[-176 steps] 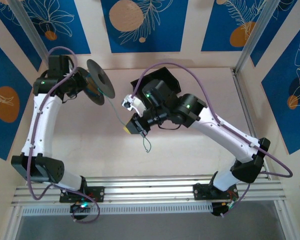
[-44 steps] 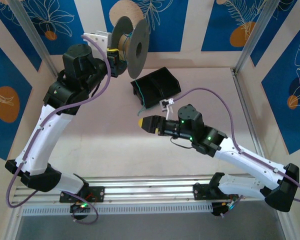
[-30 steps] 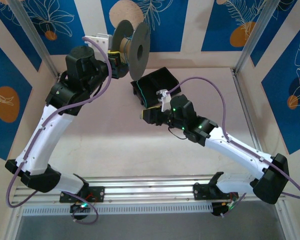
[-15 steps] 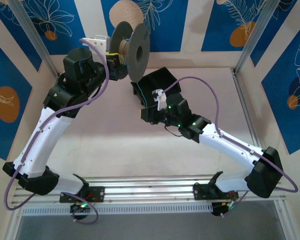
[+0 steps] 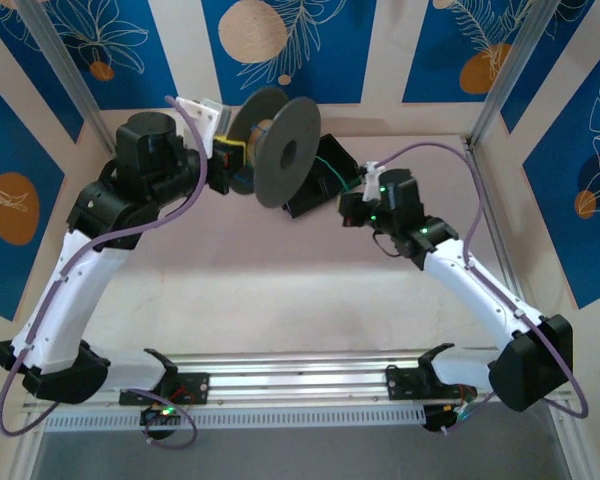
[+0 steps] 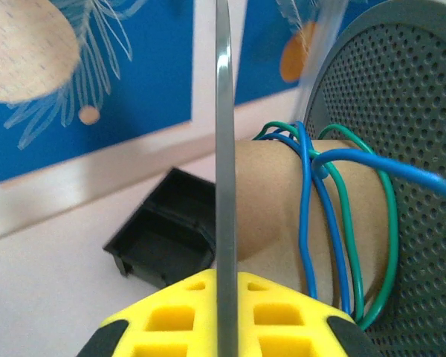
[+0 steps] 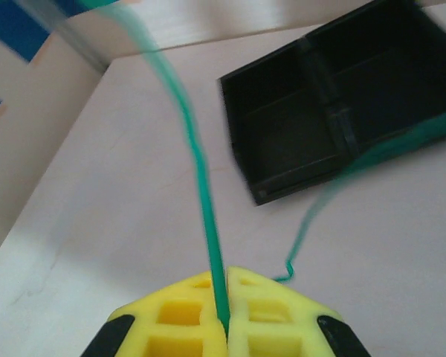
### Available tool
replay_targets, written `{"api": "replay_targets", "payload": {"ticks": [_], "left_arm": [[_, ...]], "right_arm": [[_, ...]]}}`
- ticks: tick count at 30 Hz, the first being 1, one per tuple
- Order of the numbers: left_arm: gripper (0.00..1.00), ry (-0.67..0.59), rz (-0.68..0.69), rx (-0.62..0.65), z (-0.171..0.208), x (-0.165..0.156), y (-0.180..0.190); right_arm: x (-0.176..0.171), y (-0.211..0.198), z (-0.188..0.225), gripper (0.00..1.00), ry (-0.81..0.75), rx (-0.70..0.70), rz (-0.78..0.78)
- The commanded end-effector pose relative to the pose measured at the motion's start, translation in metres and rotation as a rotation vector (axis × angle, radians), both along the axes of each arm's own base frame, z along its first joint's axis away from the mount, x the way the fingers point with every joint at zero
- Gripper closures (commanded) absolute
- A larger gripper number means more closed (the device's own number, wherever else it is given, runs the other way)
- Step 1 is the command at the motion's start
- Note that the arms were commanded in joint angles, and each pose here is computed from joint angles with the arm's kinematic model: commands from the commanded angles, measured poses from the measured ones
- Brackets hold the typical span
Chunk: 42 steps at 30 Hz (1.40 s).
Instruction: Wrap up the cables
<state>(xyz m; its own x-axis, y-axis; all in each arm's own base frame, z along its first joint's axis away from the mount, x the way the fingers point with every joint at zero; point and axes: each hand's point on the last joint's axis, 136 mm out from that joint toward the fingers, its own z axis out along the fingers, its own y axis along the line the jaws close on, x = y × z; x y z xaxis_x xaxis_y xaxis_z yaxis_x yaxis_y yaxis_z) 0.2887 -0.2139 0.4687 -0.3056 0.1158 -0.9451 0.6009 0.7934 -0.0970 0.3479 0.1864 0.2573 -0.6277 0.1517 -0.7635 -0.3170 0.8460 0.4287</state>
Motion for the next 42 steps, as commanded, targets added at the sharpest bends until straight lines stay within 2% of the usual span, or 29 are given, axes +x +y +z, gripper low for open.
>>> {"api": "replay_targets", "payload": {"ticks": [1,6,12,17,24,29,34,39,42], "left_arm": [[1.0,0.027,-0.127,0.05,-0.016,-0.028,-0.005],[1.0,0.111,-0.109,0.124,-0.062,-0.026,-0.002],[1.0,0.158,-0.048,0.217,-0.097,-0.013,0.002],[1.0,0.185,0.035,0.285,-0.114,0.005,0.005],[1.0,0.214,0.238,0.369,-0.124,0.034,0.025],[1.0,0.215,0.344,0.363,-0.12,0.048,0.033],[1.0,0.203,0.466,0.332,-0.109,0.059,0.046],[1.0,0.2,0.518,0.255,-0.1,0.066,0.045],[1.0,0.211,0.511,0.202,-0.098,0.07,0.037]], "right_arm": [[0.01,-0.022,0.028,1.0,-0.027,0.021,0.001],[0.022,-0.034,0.072,1.0,-0.055,0.077,0.042],[0.012,-0.009,0.124,1.0,-0.071,0.168,0.222],[-0.016,0.034,0.147,1.0,-0.036,0.248,0.391],[-0.073,0.091,0.177,1.0,-0.041,0.279,0.615],[-0.115,0.126,0.175,1.0,0.038,0.252,0.76],[-0.143,0.152,0.159,1.0,0.177,0.249,0.831],[-0.155,0.179,0.139,1.0,0.275,0.288,0.85],[-0.149,0.189,0.139,1.0,0.301,0.335,0.818]]}}
